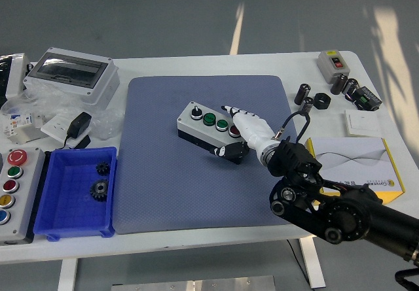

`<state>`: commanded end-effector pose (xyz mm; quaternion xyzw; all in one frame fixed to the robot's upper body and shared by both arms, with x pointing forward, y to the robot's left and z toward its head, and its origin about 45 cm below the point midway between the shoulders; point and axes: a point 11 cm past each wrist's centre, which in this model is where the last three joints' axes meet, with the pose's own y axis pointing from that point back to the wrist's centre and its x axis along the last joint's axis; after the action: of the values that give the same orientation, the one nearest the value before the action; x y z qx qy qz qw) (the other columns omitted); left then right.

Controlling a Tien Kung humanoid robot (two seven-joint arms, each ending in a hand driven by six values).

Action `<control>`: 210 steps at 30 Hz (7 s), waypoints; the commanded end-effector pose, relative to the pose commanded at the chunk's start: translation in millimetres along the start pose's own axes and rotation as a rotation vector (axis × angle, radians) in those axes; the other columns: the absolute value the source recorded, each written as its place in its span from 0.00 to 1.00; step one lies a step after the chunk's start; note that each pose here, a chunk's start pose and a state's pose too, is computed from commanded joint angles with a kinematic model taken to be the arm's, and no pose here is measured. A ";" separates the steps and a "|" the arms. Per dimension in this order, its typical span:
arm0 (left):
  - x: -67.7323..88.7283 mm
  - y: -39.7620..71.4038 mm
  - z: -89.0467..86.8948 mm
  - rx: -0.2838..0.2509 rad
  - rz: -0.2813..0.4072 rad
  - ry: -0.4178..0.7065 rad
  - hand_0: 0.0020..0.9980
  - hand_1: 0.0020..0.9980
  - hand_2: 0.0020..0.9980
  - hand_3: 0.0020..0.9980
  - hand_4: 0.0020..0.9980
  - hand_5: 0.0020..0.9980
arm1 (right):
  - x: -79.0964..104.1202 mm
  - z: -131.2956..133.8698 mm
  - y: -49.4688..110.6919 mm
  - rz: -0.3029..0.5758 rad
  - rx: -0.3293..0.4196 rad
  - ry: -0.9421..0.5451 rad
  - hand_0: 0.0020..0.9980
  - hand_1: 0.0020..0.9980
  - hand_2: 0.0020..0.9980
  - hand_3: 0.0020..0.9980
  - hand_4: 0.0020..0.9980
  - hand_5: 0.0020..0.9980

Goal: Pick up the button,place it on the desk,press the button,press the button

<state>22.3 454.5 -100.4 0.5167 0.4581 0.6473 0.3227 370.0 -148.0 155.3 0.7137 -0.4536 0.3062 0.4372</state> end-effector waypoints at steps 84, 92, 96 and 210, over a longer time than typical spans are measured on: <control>1.6 0.1 1.9 -0.007 0.000 0.000 0.63 0.58 0.56 0.62 0.64 0.21 | 2.6 36.3 56.5 -0.135 0.396 0.244 0.88 0.84 0.84 0.79 0.17 0.00; 2.1 0.1 1.9 -0.008 0.001 -0.001 0.63 0.58 0.56 0.62 0.64 0.21 | 3.8 40.6 54.4 -0.182 0.369 0.204 0.90 0.86 0.85 0.82 0.19 0.00; 2.2 0.1 1.6 -0.007 0.001 -0.001 0.62 0.58 0.56 0.62 0.64 0.21 | 7.5 40.1 53.4 -0.195 0.364 0.181 0.90 0.86 0.85 0.87 0.23 0.00; 11.8 -0.7 -3.5 0.007 0.017 -0.012 0.62 0.56 0.54 0.59 0.59 0.15 | 86.8 49.9 87.5 -0.269 0.286 -0.115 1.00 1.00 1.00 1.00 0.75 0.02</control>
<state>15.8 464.4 -96.9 0.5253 0.4540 0.6455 0.3183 326.8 -243.9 236.5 0.8390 -0.3302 0.2653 0.3417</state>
